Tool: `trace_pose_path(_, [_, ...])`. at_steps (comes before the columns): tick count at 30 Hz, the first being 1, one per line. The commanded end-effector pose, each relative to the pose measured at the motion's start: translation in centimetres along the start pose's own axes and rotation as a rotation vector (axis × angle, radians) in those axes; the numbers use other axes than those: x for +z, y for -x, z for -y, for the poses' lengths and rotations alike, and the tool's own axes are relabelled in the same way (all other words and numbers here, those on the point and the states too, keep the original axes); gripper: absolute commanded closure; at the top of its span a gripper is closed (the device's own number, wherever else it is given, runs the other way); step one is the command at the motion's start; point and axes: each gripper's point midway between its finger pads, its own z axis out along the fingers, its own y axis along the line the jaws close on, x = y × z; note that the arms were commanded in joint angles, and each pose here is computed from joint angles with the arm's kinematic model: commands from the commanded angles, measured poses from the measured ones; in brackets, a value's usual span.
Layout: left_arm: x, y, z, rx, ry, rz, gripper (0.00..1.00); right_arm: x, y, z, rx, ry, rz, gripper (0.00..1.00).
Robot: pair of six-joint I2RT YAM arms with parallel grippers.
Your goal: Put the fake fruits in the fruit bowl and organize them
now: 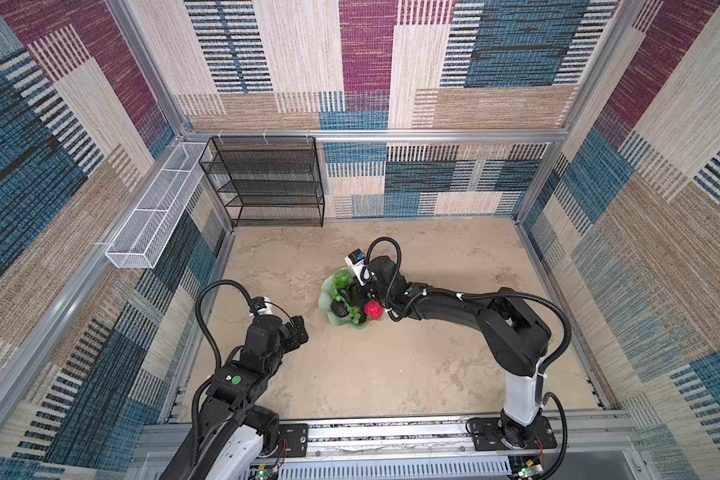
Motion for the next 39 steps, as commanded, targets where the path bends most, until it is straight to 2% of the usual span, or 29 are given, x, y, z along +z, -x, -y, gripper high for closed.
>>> trace_pose_path(1, [0.1, 1.7, 0.1, 0.008, 0.006, 0.079, 0.07, -1.7, 1.5, -0.3, 0.02, 0.013, 0.056, 0.05])
trace_pose_path(2, [0.1, 2.3, 0.3, -0.002, 0.005, 0.106, 0.05, -2.8, 2.2, -0.2, 0.017, 0.011, 0.083, 0.0])
trace_pose_path(6, [0.9, 5.0, 0.3, 0.021, 0.046, 0.238, 0.03, -9.3, 5.0, 0.5, -0.025, -0.001, 0.253, 0.0])
trace_pose_path(9, [2.4, 6.7, -0.4, 0.118, 0.133, 0.354, 0.02, -14.1, 5.5, 3.0, -0.04, -0.08, 0.333, 0.0])
trace_pose_path(13, [5.4, 6.7, -1.7, 0.237, 0.238, 0.399, 0.01, -20.2, 3.6, 8.8, -0.02, -0.308, 0.428, 0.0])
trace_pose_path(15, [5.8, 7.2, -2.2, 0.271, 0.255, 0.366, 0.01, -23.1, 2.0, 11.6, -0.007, -0.433, 0.464, 0.0])
trace_pose_path(18, [6.1, 7.8, -3.6, 0.302, 0.285, 0.44, 0.01, -27.5, -0.1, 15.0, -0.027, -0.642, 0.545, 0.0])
trace_pose_path(21, [7.9, 6.4, -6.2, 0.286, 0.291, 0.412, 0.01, -30.6, -2.0, 18.5, 0.039, -0.802, 0.578, 0.0])
trace_pose_path(23, [9.0, 6.6, -6.9, 0.241, 0.274, 0.416, 0.01, -31.8, -3.1, 20.4, 0.075, -0.885, 0.598, 0.0])
trace_pose_path(26, [10.5, 7.6, -5.7, 0.266, 0.21, 0.427, 0.01, -32.6, -4.4, 22.3, 0.072, -0.961, 0.631, 0.0])
trace_pose_path(29, [12.2, 8.0, -5.8, 0.317, 0.24, 0.346, 0.01, -32.2, -5.3, 23.8, 0.063, -0.971, 0.63, 0.0])
trace_pose_path(32, [12.7, 8.2, -6.7, 0.297, 0.248, 0.442, 0.01, -32.4, -6.1, 24.7, 0.022, -1.014, 0.626, 0.0])
trace_pose_path(33, [12.8, 8.2, -6.7, 0.314, 0.235, 0.471, 0.01, -32.5, -6.6, 24.9, 0.023, -1.012, 0.634, 0.0])
trace_pose_path(35, [13.3, 7.4, -6.5, 0.312, 0.224, 0.379, 0.01, -32.2, -7.2, 25.2, 0.022, -0.989, 0.636, 0.0])
trace_pose_path(37, [13.7, 8.2, -6.3, 0.327, 0.223, 0.414, 0.01, -31.3, -7.8, 25.0, -0.004, -0.952, 0.633, 0.0])
trace_pose_path(39, [14.7, 7.7, -6.2, 0.332, 0.218, 0.332, 0.01, -30.9, -8.4, 25.4, 0.016, -0.917, 0.618, 0.0])
